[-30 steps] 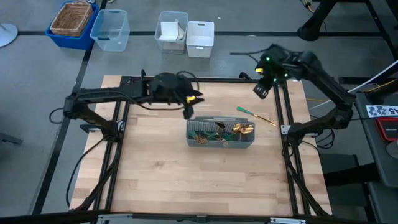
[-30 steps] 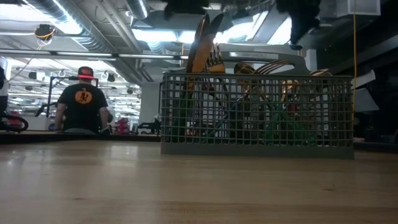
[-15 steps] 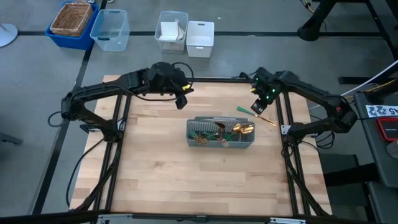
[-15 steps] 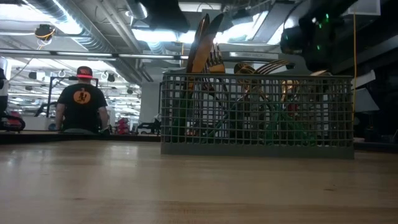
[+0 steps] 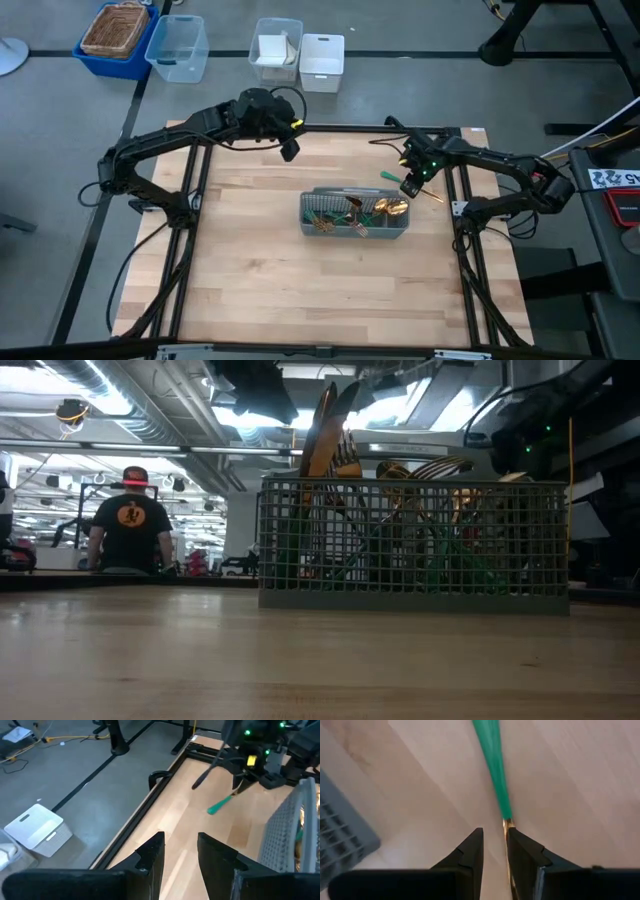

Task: Sort silverware
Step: Put the green knife into the gray utensil holder

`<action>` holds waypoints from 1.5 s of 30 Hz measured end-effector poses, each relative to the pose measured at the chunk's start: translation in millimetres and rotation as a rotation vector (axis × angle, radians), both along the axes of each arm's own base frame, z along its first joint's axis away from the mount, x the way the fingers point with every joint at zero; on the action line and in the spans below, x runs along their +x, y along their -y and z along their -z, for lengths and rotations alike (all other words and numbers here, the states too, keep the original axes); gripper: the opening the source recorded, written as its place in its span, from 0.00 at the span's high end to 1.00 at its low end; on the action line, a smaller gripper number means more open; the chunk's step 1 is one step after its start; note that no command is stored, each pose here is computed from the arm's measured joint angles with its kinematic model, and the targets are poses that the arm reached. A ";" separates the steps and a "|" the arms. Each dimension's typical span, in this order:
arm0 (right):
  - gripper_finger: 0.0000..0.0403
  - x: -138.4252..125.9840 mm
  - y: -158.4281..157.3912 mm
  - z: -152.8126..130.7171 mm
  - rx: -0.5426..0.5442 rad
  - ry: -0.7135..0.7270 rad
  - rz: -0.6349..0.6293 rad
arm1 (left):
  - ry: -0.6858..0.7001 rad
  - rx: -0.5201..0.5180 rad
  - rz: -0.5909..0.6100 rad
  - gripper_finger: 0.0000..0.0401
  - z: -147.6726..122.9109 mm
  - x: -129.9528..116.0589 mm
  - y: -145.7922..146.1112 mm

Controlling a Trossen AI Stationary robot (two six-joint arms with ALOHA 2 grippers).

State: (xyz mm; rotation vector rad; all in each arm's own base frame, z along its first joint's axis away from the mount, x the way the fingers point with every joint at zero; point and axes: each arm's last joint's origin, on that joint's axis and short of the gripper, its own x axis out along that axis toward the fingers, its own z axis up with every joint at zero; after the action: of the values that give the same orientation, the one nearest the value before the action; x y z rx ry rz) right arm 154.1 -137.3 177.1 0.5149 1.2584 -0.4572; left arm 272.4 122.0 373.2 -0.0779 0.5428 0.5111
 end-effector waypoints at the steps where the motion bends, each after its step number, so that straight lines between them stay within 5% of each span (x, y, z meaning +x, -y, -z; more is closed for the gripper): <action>1: 0.78 -0.2 0.3 2.8 -0.017 0.001 0.002 | 0.002 -0.004 -0.007 0.73 0.0 -0.5 -1.2; 9: 0.78 -5.3 0.8 15.1 -0.129 -0.076 0.010 | 0.030 -0.047 -0.059 0.73 0.0 -3.1 -6.9; 45: 0.78 5.8 8.4 16.5 -0.081 -0.055 -0.058 | 0.043 -0.063 -0.078 0.73 0.0 -3.8 -8.9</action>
State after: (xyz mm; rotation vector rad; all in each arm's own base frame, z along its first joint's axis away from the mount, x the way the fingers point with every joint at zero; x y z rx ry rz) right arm 159.9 -145.7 160.6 0.3988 1.2987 -0.4745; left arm 268.6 130.9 373.2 -0.1706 0.5154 0.5672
